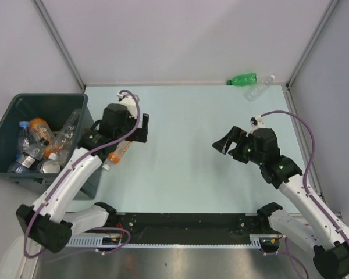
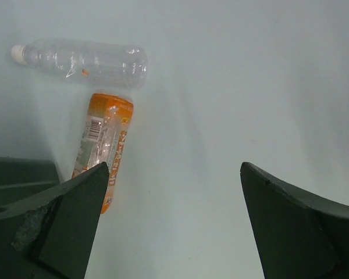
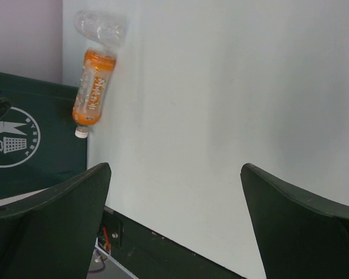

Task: Put the plastic bottles in the bin
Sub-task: Pick up the plastic bottle at the center of the board.

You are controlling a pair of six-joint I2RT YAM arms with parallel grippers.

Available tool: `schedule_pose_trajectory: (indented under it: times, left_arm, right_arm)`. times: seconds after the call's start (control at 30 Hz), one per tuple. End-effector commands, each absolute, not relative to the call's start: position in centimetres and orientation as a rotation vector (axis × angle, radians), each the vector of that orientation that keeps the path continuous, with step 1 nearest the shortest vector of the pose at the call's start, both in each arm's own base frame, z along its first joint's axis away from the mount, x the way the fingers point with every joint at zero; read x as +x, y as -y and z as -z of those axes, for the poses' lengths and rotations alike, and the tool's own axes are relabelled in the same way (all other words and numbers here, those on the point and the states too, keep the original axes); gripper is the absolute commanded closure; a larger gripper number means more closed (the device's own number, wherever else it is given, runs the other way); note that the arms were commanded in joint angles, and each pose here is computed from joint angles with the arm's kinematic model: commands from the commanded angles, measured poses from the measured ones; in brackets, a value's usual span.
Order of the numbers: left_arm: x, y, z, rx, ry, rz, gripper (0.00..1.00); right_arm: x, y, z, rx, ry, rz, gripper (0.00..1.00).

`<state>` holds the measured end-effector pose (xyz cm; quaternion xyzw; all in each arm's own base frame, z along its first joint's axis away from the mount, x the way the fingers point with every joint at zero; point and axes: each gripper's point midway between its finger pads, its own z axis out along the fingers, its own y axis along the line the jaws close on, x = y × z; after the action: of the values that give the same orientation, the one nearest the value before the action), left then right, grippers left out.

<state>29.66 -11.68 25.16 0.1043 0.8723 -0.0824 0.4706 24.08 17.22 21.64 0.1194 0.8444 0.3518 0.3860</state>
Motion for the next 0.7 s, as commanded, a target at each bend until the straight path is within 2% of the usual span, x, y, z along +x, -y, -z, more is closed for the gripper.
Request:
schedule_pose_trajectory:
  times: [0.0,0.2,0.53,0.67]
  left_arm:
    - [31.7,9.9,-22.8,0.204,-2.171,-0.074,0.00]
    - [33.1,7.4,-18.6,0.174,-2.268,-0.375,0.00]
    - [34.1,6.3,-10.8,0.280,-2.460,-0.607,0.00]
    - [35.7,5.5,-9.8,0.222,-2.496,-0.532,0.00]
  right_arm:
    - [24.4,-17.3,-21.2,0.262,-2.141,-0.890,0.00]
    - [24.6,-16.9,-19.3,0.272,-2.183,-0.858,0.00]
    - [25.4,-17.2,-17.7,0.301,-2.222,-0.894,0.00]
    - [25.7,-17.3,-17.3,0.306,-2.226,-0.893,0.00]
